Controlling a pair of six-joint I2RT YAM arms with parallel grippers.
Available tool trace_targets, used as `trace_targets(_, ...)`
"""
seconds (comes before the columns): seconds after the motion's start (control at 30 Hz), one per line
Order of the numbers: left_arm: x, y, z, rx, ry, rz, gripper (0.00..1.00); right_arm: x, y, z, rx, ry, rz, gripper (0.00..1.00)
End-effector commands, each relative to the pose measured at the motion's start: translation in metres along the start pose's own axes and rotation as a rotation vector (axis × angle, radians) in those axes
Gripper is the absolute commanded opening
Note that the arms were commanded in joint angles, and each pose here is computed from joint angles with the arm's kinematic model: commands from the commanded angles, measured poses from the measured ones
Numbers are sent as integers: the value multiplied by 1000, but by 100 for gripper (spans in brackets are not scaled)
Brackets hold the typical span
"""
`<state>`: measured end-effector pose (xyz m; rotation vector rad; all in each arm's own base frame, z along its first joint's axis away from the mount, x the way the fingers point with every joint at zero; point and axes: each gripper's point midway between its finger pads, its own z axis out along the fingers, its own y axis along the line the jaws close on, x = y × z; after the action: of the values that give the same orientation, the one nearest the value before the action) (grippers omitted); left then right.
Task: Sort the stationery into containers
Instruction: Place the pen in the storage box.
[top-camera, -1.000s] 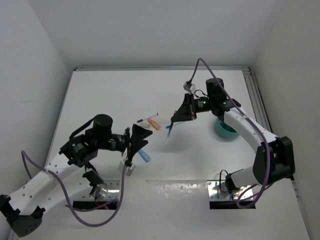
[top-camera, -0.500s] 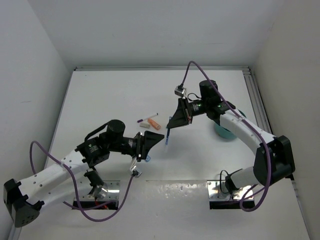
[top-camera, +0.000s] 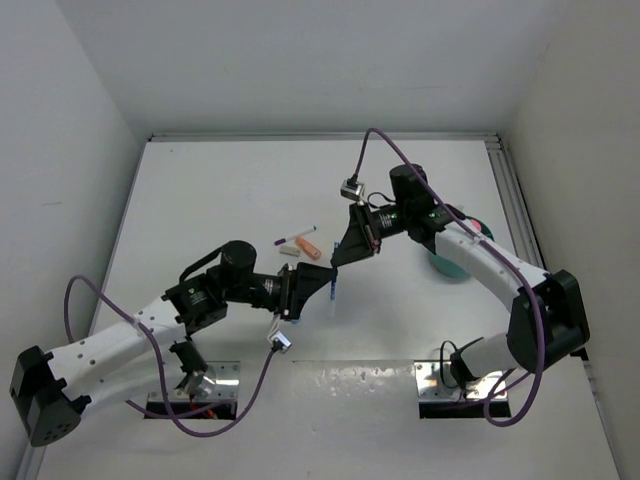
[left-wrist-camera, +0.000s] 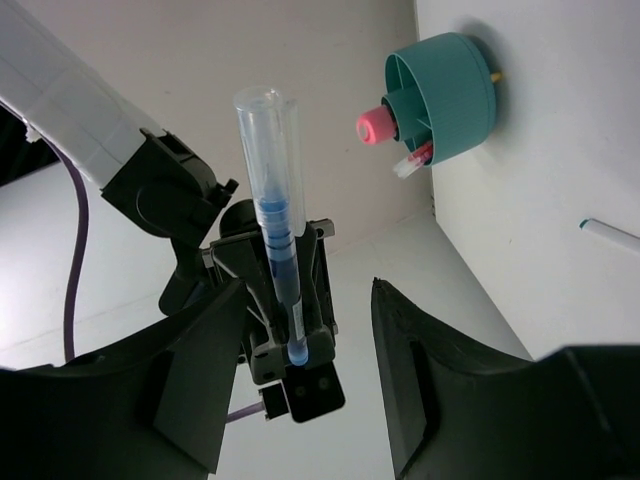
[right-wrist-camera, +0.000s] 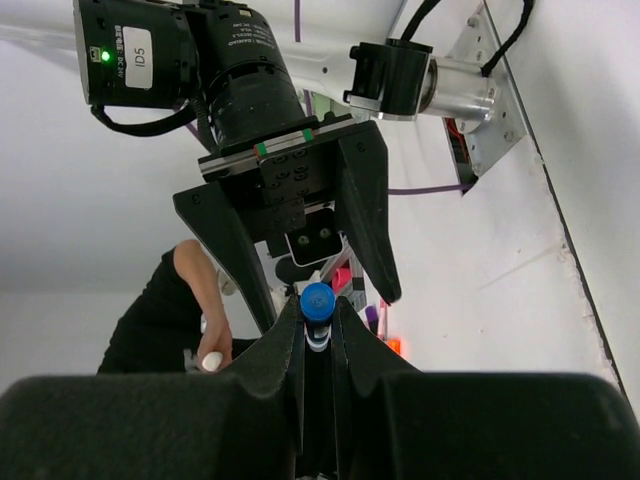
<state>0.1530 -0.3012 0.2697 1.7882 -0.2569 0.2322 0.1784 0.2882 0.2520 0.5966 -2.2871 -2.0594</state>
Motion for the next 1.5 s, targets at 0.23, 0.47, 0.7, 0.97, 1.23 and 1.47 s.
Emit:
trace_targets(0.23, -5, 22, 14, -70, -77, 139, 54, 1, 18, 5, -48, 46, -85, 0)
trace_targets(0.47, -9, 21, 17, -71, -96, 147, 39, 3, 18, 4, -43, 45, -92, 0)
trace_targets(0.7, -13, 20, 21, -63, -103, 136, 11, 4, 17, 3, -7, 31, -129, 48)
trace_targets(0.97, -10, 42, 16, -93, -78, -73, 0, -39, 14, -35, 388, -76, -479, 79)
trace_targets(1.23, 53, 62, 12, -162, 165, -1159, 0, -114, 66, -164, 541, -468, -636, 67)
trace_targets(1.47, 55, 75, 25, -84, -82, -1843, 0, -87, 97, -160, 409, -423, -722, 62)
